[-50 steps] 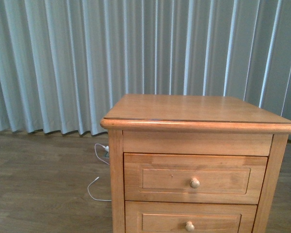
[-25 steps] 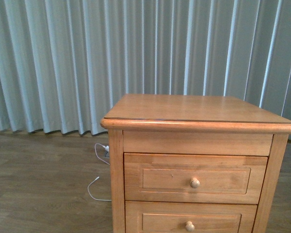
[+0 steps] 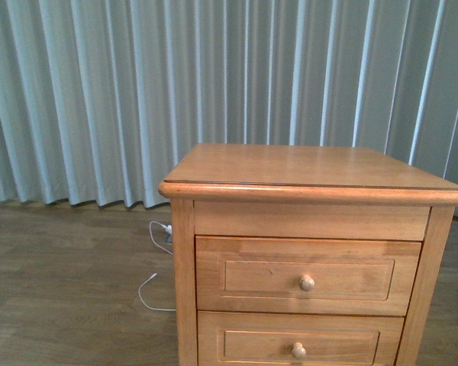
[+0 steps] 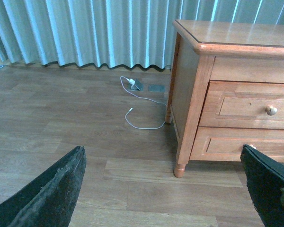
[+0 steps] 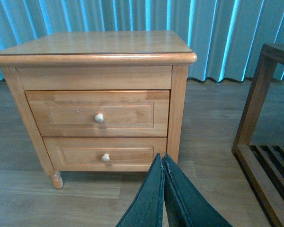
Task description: Put charger into drawer
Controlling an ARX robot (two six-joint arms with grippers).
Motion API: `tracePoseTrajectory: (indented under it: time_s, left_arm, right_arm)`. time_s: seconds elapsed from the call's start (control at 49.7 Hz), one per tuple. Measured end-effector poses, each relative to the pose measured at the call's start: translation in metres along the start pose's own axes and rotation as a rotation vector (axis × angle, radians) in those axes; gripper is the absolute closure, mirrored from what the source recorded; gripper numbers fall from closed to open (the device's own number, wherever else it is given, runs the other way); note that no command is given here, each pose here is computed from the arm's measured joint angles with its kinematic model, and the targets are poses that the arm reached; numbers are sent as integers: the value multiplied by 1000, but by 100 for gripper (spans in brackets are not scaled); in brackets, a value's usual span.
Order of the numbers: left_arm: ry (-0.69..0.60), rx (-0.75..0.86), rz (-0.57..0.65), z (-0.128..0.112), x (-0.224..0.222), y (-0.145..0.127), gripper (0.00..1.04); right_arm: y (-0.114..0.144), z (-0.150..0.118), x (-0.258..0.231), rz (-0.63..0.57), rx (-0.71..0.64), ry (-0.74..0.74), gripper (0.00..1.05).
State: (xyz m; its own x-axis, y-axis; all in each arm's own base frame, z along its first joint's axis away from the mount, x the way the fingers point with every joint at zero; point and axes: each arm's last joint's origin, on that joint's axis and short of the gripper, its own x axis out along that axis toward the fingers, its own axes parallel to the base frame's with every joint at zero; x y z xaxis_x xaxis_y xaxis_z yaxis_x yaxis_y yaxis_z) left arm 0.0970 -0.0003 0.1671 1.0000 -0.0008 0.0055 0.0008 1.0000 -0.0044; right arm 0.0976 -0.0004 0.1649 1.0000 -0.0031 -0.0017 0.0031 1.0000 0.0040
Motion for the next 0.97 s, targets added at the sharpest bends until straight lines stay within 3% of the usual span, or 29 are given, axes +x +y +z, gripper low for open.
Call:
tracePoseTrajectory:
  time_s: [0.241,0.543,0.643,0.744,0.965]
  left_arm:
    - [0,0,0,0,0,0,6]
    - [0,0,0,0,0,0,6]
    - [0,0,0,0,0,0,6]
    - [0,0,0,0,0,0,6]
    - [0,0,0,0,0,0,6]
  right_arm:
    - [0,0,0,0,0,0,103]
    - [0,0,0,0,-1,0,53]
    - [0,0,0,0,-1,0,27]
    - [0,0,0,0,0,0,7]
    - [0,0,0,0,0,0,8]
